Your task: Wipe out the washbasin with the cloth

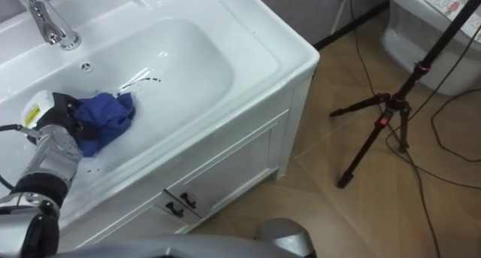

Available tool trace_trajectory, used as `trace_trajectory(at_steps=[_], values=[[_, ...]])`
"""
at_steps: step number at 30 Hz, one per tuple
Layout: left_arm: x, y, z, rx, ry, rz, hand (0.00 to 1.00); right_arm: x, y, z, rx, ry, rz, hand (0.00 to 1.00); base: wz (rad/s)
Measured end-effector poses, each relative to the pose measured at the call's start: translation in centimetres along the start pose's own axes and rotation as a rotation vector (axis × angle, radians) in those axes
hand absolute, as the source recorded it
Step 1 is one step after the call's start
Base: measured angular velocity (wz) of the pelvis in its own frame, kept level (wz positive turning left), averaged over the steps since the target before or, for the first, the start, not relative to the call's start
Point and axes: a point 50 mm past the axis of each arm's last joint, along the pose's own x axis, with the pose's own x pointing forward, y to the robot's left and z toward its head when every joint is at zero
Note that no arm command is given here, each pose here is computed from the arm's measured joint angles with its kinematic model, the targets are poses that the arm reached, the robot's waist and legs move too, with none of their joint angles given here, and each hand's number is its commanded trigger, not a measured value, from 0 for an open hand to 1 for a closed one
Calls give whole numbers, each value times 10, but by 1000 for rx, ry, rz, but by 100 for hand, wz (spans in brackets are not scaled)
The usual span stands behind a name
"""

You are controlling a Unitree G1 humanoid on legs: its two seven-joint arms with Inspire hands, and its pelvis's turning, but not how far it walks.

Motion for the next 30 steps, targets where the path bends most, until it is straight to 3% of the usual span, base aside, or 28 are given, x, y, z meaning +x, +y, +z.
trace_trajectory(at_steps=[19,24,30], values=[[5,21,80,-40,-201,55,100,0,1,2,2,-19,2,0,-3],[5,34,103,-64,-268,89,100,0,0,3,2,-21,-10,0,-15],[5,42,115,-81,-303,114,100,0,-2,1,3,-22,-28,0,-2]])
